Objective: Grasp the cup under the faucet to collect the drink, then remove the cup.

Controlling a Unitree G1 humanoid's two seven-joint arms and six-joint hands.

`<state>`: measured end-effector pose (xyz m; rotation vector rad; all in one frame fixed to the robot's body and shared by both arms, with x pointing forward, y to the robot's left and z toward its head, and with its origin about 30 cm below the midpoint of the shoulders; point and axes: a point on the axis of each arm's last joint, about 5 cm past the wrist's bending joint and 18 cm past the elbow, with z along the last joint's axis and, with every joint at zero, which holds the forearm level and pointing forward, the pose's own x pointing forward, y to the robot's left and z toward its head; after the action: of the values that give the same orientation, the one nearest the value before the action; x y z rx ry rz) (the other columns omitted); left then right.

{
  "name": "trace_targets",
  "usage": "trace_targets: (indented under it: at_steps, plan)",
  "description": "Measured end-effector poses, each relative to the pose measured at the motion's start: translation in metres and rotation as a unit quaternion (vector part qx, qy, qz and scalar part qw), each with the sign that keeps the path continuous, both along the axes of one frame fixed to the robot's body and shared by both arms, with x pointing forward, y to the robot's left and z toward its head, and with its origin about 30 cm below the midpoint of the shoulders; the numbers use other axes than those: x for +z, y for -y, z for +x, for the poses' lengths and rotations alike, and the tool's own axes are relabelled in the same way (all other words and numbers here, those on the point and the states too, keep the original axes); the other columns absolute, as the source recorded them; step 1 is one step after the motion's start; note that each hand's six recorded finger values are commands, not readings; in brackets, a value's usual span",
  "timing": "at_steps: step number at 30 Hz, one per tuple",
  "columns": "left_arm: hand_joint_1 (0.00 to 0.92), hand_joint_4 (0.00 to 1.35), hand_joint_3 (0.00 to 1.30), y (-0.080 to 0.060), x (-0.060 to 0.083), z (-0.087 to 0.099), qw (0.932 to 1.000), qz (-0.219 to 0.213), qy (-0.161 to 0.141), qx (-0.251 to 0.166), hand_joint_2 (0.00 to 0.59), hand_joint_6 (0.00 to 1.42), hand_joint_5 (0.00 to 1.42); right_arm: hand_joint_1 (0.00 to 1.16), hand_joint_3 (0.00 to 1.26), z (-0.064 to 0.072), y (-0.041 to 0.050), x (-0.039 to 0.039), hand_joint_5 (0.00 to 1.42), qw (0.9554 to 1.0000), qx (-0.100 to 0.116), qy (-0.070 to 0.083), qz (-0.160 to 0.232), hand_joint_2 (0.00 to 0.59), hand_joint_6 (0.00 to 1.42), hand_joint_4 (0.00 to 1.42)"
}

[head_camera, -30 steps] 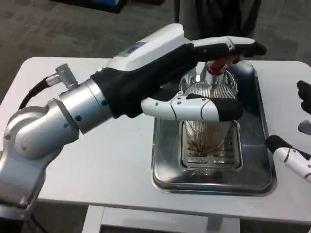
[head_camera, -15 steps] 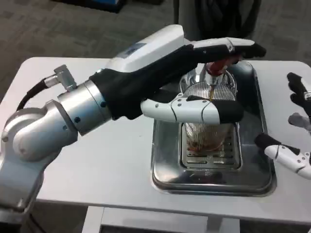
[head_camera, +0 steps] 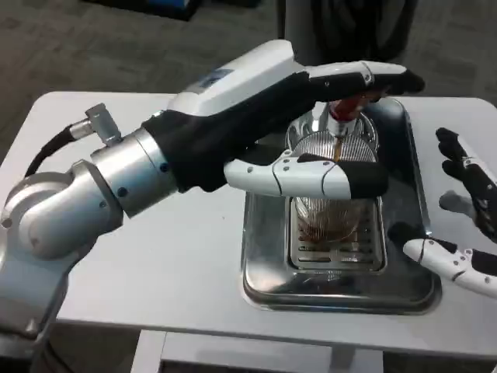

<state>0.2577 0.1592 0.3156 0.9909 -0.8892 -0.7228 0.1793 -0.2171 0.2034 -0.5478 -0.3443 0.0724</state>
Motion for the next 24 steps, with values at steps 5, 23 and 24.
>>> trace_targets:
  at_steps: [5,23,24]
  plan:
    - [0.000,0.15,0.22,0.000,0.000,0.000,1.0000,0.000,0.000,0.000,0.074,0.21,0.22,0.65,0.02,0.003,-0.0057,0.0003,0.04,1.0000,0.004,0.007,0.005,0.234,0.18,0.00]
    - [0.000,0.15,0.22,-0.001,0.000,0.000,1.0000,0.001,0.002,0.001,0.074,0.21,0.22,0.64,0.03,0.014,-0.0163,-0.0012,0.04,0.9996,0.017,0.010,0.022,0.237,0.18,0.00]
    - [0.000,0.15,0.22,-0.001,0.000,0.000,1.0000,0.001,0.002,0.001,0.074,0.21,0.22,0.64,0.03,0.015,-0.0169,-0.0009,0.04,0.9995,0.018,0.011,0.022,0.238,0.18,0.00]
